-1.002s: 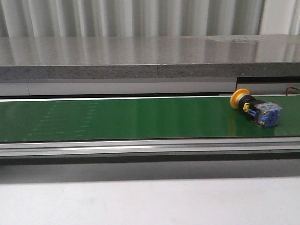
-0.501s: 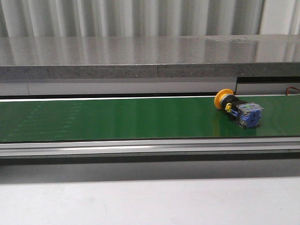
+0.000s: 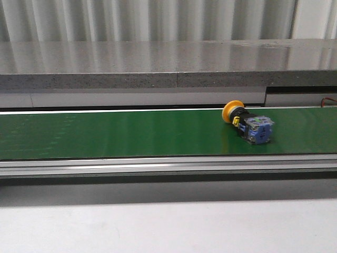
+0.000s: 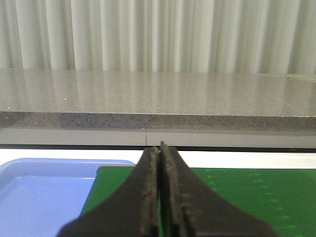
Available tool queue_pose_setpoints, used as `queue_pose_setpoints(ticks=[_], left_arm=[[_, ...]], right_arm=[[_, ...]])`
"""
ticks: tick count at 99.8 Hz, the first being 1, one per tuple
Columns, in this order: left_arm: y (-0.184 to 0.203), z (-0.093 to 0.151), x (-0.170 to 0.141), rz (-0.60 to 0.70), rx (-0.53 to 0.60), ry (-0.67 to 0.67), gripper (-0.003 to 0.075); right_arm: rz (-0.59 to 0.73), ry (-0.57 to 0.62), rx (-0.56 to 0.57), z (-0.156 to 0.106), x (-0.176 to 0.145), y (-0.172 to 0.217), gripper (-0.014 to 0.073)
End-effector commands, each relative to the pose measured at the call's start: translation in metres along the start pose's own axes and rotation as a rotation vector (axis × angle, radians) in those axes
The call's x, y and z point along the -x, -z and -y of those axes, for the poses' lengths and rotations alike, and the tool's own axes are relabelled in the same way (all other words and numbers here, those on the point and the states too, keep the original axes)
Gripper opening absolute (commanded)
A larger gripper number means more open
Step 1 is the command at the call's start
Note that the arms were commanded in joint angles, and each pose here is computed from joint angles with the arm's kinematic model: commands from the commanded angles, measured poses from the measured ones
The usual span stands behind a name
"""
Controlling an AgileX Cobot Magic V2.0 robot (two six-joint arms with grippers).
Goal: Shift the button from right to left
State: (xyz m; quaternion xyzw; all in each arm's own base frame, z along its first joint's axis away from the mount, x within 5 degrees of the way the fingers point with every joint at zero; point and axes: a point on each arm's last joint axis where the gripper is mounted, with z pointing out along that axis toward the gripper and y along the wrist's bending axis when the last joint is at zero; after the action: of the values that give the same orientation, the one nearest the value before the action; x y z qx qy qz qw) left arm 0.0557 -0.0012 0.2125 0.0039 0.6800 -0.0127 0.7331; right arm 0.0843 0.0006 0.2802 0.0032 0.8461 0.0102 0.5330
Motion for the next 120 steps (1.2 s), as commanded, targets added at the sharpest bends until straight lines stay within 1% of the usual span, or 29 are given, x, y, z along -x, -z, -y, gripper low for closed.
queue_pose_setpoints(ticks=[1, 12, 20, 33, 44, 49, 65, 79, 91, 103, 120], left_arm=[[0.002, 0.001, 0.000, 0.086, -0.014, 0.007, -0.0020], [0.003, 0.001, 0.002, 0.095, -0.014, 0.007, -0.0020], [0.004, 0.001, 0.011, 0.113, -0.014, 0.009, -0.0020], [0.009, 0.001, 0.044, 0.146, -0.009, 0.011, -0.0020], [0.010, 0.001, 0.080, 0.140, -0.013, 0.072, -0.0020], [0.009, 0.001, 0.095, 0.102, -0.011, 0.074, -0.0020], [-0.003, 0.002, 0.137, -0.076, 0.001, 0.070, -0.0020], [-0.020, 0.002, 0.158, -0.255, 0.011, 0.070, -0.0020], [-0.038, 0.002, 0.162, -0.404, 0.018, 0.069, -0.0020], [-0.053, 0.004, 0.154, -0.550, 0.007, 0.099, -0.0020], [-0.069, 0.004, 0.145, -0.626, 0.012, 0.099, -0.0020]], right_arm=[[0.078, -0.009, -0.015, 0.001, 0.012, 0.004, -0.0067], [0.078, -0.009, -0.015, 0.001, 0.012, 0.004, -0.0067], [0.078, -0.009, -0.015, 0.001, 0.012, 0.004, -0.0067], [0.078, -0.009, -0.015, 0.001, 0.012, 0.004, -0.0067], [0.078, -0.009, -0.015, 0.001, 0.012, 0.004, -0.0067], [0.078, -0.009, -0.015, 0.001, 0.012, 0.004, -0.0067], [0.078, -0.009, -0.015, 0.001, 0.012, 0.004, -0.0067], [0.078, -0.009, -0.015, 0.001, 0.012, 0.004, -0.0067], [0.078, -0.009, -0.015, 0.001, 0.012, 0.004, -0.0067], [0.078, -0.009, -0.015, 0.001, 0.012, 0.004, -0.0067], [0.078, -0.009, -0.015, 0.001, 0.012, 0.004, -0.0067]])
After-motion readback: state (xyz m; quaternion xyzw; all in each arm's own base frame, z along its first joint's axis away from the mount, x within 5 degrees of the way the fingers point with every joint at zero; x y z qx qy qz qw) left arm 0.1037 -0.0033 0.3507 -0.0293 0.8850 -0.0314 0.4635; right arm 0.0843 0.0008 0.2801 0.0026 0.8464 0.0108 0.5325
